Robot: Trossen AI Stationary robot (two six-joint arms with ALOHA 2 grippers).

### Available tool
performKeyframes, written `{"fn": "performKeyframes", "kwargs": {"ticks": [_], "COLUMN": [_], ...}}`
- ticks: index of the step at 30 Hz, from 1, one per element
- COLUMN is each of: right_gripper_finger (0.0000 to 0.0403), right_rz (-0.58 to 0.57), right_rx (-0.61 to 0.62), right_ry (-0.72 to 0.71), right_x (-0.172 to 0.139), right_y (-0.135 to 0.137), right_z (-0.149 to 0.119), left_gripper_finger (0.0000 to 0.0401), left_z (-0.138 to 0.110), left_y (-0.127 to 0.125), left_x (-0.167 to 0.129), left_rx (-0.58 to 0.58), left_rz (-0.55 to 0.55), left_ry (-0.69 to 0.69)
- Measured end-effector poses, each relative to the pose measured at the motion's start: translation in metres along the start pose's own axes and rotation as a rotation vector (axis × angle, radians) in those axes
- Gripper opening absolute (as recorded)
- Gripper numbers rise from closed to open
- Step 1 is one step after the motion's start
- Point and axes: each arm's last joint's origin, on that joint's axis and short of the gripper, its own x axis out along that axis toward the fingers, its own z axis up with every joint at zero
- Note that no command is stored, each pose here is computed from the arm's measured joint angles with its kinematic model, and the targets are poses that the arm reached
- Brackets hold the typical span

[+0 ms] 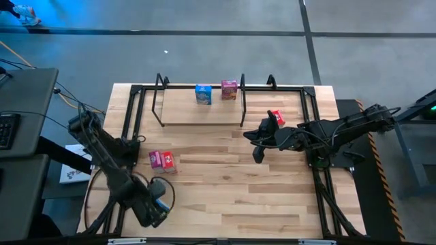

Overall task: Stack cereal on shelf
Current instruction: Put the blue cereal box on the shelf aligned with the other blue cereal box

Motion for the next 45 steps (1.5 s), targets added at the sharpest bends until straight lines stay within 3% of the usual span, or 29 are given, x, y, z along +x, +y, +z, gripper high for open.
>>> {"fn": "performKeyframes", "kwargs": {"ticks": [9,18,26,31,39,45], "right_gripper_finger": [0.0,0.0,0.0,0.0,0.0,0.0], "right_rz": [0.005,0.016,0.021,0.021,0.031,0.03], "right_rx": [0.0,0.017,0.037,0.04,0.053,0.055], "right_ry": [0.003,-0.019,-0.081,-0.095,-0.113,-0.112], "right_x": [0.0,-0.007,-0.022,-0.025,-0.025,-0.025], "right_y": [0.0,-0.003,-0.009,-0.01,-0.009,-0.009], "right_z": [0.0,0.004,0.013,0.015,0.017,0.017], "left_gripper_finger": [0.0113,0.0106,0.0106,0.0106,0.0106,0.0106], "left_z": [0.031,0.067,0.101,0.127,0.184,0.233], "left_y": [0.012,-0.013,-0.015,-0.001,0.057,0.092], "left_x": [-0.055,-0.089,-0.127,-0.161,-0.188,-0.176], "left_rx": [0.043,0.132,0.228,0.336,0.408,0.459], "left_rz": [-0.246,-0.669,-0.756,-0.668,-0.232,0.065], "left_ry": [-0.097,-0.219,-0.4,-0.549,-0.745,-0.695]}}
